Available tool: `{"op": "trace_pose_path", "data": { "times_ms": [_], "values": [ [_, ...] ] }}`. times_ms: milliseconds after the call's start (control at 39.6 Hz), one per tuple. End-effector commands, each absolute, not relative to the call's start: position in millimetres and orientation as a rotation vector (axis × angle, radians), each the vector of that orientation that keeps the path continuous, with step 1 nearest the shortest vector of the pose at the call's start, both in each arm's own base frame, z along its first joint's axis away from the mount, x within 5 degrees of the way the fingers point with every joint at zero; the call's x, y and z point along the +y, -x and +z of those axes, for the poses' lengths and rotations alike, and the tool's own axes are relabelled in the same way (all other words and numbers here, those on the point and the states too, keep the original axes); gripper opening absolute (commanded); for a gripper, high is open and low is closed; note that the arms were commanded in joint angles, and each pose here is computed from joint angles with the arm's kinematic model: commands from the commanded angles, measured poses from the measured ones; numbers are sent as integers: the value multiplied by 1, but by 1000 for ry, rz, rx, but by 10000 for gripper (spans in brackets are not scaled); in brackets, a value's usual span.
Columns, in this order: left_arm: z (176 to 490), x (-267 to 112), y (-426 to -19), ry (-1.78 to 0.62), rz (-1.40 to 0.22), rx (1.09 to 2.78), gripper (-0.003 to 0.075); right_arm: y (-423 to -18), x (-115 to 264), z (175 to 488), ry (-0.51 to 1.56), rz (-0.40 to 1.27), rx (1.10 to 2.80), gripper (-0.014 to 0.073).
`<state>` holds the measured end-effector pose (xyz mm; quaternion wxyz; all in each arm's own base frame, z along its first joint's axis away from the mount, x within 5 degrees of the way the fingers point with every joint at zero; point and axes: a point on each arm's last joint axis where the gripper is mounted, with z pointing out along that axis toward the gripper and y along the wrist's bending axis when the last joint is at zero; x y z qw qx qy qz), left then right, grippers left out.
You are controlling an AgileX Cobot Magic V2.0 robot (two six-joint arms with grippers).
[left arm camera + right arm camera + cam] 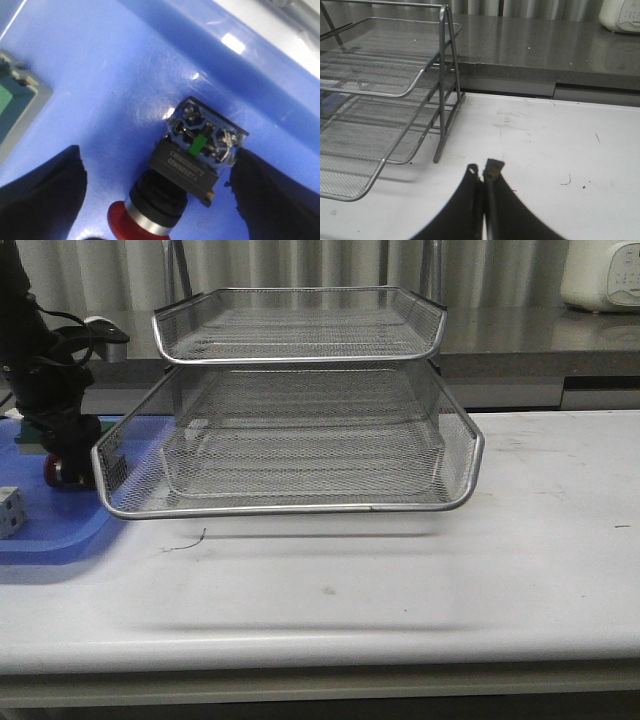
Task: Place button on rack with both arms
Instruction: 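Lower the left gripper onto the red push button and close it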
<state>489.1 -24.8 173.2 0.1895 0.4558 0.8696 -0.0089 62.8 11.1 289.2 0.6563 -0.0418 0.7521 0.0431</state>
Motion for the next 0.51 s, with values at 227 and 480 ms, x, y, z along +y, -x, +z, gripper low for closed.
{"op": "trace_pose_path", "data": {
  "times_ms": [227, 480],
  "values": [
    [201, -27, -494, -1240, 31, 2360, 554, -64, 9, 303, 67, 77, 1620, -60],
    [200, -27, -494, -1241, 28, 2364, 543, -64, 9, 303, 67, 77, 1620, -60]
  ]
}}
